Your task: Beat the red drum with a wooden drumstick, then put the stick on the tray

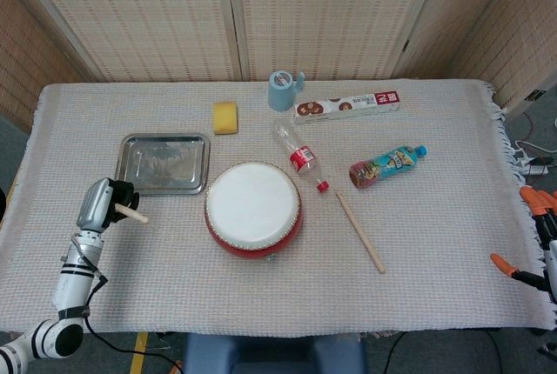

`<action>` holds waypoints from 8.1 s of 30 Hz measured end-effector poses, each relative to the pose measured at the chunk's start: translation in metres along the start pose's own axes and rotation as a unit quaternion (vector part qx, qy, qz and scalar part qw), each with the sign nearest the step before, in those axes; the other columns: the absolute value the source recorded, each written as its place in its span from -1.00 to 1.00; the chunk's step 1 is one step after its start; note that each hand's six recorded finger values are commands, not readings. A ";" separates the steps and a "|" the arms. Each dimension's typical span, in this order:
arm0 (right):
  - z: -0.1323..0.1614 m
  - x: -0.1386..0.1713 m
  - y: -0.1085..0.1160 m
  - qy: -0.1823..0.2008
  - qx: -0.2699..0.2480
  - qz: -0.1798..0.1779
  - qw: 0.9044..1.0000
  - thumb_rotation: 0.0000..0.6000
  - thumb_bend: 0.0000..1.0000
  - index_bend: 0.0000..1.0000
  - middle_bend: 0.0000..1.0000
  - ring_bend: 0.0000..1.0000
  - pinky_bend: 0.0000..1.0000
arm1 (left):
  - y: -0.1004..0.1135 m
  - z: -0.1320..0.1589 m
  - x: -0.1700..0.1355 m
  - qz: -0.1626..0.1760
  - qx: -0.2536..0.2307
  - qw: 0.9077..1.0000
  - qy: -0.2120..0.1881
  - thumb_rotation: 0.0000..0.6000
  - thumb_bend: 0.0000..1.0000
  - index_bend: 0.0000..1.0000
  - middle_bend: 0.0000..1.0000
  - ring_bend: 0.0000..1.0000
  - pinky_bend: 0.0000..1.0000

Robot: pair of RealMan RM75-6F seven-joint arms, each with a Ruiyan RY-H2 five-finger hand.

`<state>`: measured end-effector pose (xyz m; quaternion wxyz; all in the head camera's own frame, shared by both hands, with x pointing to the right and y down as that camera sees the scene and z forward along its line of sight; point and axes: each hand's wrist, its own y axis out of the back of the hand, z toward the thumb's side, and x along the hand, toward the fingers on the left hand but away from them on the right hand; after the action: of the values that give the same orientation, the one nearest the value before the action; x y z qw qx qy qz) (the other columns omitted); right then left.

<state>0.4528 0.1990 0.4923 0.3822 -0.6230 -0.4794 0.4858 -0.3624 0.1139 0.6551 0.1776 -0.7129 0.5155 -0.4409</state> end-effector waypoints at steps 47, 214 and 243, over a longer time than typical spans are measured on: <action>0.013 -0.005 -0.004 0.043 -0.023 0.011 0.999 1.00 -0.78 -0.91 -0.83 -0.90 -0.87 | -0.085 0.119 0.058 -0.028 0.442 0.897 0.018 1.00 0.72 0.84 1.00 0.92 1.00; 0.002 -0.005 -0.013 0.016 -0.026 0.018 0.999 1.00 -0.78 -0.91 -0.83 -0.90 -0.87 | -0.040 0.037 0.112 -0.075 0.232 0.968 0.052 1.00 0.65 0.71 0.92 0.76 1.00; -0.002 -0.008 -0.015 -0.002 -0.019 0.022 1.000 1.00 -0.78 -0.91 -0.83 -0.91 -0.87 | -0.055 0.004 0.152 -0.088 0.263 0.956 0.089 1.00 -0.21 -0.54 -0.52 -0.59 -0.30</action>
<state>0.4512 0.1953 0.5091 0.3584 -0.6393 -0.4757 0.4864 -0.3151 0.0001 0.7596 0.2726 -0.6413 0.3297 -0.6370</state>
